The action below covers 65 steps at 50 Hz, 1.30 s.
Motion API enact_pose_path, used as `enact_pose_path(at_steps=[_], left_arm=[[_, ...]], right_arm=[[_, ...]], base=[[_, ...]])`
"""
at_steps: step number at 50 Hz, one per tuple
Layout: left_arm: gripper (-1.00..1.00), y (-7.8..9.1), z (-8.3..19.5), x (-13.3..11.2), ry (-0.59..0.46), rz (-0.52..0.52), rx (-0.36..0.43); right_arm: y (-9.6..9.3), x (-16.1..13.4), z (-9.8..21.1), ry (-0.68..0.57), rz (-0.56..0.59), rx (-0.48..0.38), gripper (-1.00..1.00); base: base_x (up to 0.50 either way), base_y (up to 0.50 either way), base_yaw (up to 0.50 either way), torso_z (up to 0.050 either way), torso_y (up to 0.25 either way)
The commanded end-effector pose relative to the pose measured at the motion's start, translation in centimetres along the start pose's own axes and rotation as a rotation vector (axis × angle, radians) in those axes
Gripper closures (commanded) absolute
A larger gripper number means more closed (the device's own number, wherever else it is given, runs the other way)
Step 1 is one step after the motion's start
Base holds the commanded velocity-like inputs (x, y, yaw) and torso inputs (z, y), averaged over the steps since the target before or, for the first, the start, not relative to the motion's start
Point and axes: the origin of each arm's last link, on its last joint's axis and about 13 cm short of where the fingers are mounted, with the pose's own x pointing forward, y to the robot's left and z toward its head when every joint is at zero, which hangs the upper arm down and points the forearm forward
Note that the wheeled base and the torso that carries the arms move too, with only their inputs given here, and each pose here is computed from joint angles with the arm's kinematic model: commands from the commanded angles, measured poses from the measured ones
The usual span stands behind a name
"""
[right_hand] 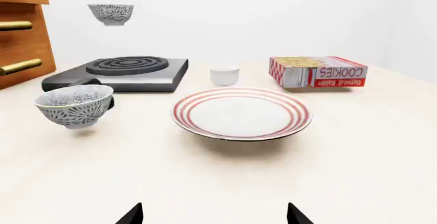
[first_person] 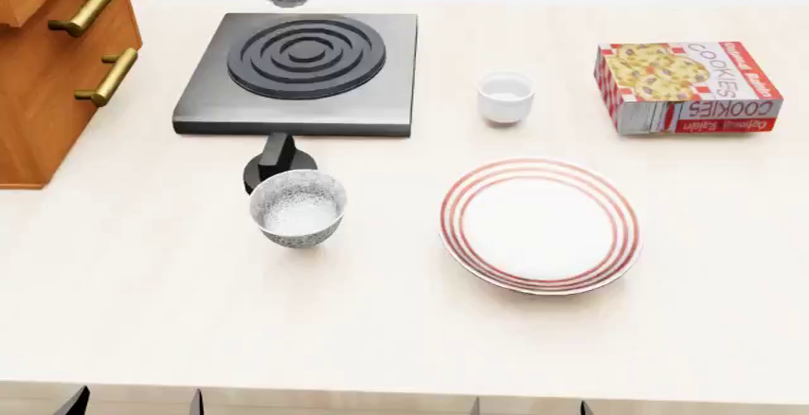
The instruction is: Pick the akita bowl on the stove and place it on the plate.
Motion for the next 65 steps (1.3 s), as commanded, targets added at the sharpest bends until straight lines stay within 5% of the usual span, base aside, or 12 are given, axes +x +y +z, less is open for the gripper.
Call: enact_pose_path(at_steps=[1, 65], left_arm=[[-1.0, 0.0, -0.1, -0.1, 0.0, -0.002, 0.002], [-1.0, -0.1, -0.1, 0.1, 0.002, 0.005, 0.027]], right_arm=[[0.0, 0.0, -0.1, 0.001, 0.001, 0.001, -1.0], [0.2, 0.5, 0.9, -0.008, 0.006, 0.021, -1.0]], base=[[0.0, 0.0, 0.0, 0.0, 0.0], [0.0, 0.0, 0.0, 0.0, 0.0]])
